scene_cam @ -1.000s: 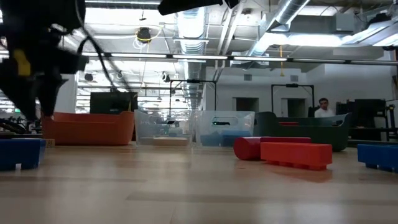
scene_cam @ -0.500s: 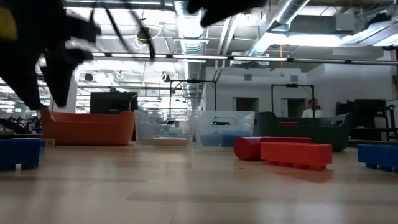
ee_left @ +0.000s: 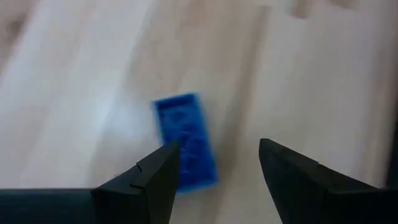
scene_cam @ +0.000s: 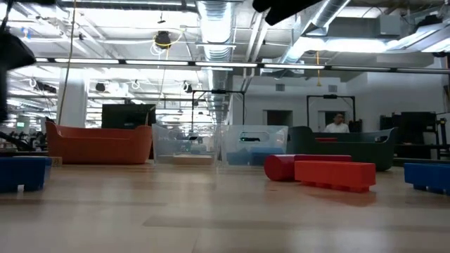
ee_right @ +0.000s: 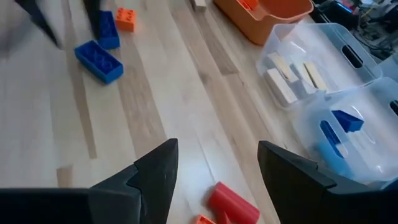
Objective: Sort blocks
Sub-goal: Put the blue game piece into the right transparent bin
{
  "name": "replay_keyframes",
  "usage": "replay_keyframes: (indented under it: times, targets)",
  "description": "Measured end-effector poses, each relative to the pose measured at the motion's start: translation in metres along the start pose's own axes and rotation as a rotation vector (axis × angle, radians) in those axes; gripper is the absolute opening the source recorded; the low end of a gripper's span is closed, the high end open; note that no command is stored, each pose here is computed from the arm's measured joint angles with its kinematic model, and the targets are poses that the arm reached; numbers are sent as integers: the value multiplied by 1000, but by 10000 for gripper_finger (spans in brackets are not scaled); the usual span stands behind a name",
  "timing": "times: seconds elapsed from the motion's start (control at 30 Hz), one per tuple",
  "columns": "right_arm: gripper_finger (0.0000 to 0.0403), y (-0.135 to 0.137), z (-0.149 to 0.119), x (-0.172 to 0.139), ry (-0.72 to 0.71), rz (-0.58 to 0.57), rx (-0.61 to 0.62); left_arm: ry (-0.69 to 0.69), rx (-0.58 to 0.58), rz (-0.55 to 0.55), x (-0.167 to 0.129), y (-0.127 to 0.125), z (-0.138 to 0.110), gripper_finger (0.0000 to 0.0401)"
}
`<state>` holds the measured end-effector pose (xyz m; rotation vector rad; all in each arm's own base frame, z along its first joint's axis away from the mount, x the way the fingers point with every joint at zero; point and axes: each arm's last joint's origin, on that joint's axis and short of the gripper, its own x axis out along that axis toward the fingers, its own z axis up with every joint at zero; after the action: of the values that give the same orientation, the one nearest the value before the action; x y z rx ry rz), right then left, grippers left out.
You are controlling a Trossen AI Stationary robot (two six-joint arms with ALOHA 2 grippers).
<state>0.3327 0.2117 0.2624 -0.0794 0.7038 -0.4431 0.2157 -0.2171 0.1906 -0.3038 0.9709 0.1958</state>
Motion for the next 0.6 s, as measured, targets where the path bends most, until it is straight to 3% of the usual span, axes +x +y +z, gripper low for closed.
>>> replay_keyframes:
  times: [0.27,0.6]
  targets:
    - [254,5,1,-3,-25,27,14,-10,9,128,16,1,2,215]
    - [254,8,4,-4,-52,48,32,26,88,125,20,3,11,230]
